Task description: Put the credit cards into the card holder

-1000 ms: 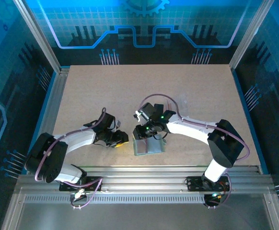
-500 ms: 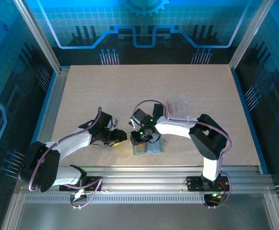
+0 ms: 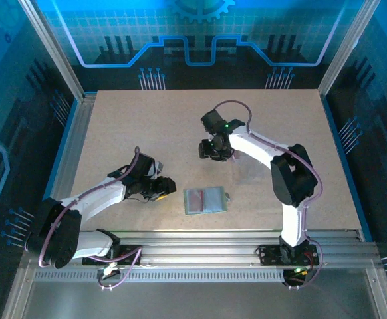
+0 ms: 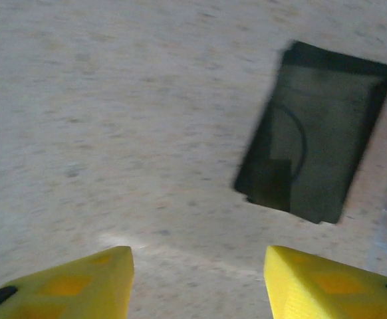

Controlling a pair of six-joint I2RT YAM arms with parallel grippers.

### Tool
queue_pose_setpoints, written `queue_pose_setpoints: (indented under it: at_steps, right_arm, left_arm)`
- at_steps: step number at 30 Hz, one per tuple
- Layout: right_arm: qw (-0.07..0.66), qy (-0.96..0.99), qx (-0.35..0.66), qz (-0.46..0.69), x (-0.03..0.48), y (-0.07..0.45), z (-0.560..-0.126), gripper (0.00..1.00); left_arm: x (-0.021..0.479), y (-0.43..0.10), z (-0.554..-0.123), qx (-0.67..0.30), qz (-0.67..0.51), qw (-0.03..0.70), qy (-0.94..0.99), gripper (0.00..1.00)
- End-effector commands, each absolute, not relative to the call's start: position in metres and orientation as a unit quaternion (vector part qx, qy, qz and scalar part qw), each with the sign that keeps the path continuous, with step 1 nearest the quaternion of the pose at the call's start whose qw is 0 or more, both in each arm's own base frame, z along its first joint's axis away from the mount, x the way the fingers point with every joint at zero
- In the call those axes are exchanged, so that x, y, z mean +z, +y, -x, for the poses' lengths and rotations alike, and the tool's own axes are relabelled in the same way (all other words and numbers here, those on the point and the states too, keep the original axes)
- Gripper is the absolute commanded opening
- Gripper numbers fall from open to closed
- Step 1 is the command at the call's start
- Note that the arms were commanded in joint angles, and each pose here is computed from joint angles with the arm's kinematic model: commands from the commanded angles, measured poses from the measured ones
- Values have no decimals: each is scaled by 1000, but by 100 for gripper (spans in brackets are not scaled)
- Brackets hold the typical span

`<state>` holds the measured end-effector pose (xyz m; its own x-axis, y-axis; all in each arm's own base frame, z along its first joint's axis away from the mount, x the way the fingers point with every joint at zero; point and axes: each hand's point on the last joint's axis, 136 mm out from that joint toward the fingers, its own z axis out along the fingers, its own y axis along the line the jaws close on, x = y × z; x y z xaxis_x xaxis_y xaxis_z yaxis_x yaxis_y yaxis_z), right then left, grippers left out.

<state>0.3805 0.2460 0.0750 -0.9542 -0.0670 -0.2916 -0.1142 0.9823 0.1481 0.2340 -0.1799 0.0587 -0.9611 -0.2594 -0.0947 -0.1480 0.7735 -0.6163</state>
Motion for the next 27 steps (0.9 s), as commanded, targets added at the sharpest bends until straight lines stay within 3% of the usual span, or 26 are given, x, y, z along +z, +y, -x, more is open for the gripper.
queue_pose_setpoints:
  at_steps: [1, 9, 27]
  right_arm:
    - [120, 992, 24, 27, 60, 228, -381, 61]
    - [118, 993, -23, -15, 45, 212, -397, 71]
    - [85, 995, -23, -39, 11, 208, -408, 75]
  left_arm:
    - [58, -179, -238, -322, 122, 88, 935, 47]
    - [55, -181, -235, -328, 117, 85, 933, 47]
    - [51, -181, -232, -332, 113, 84, 933, 45]
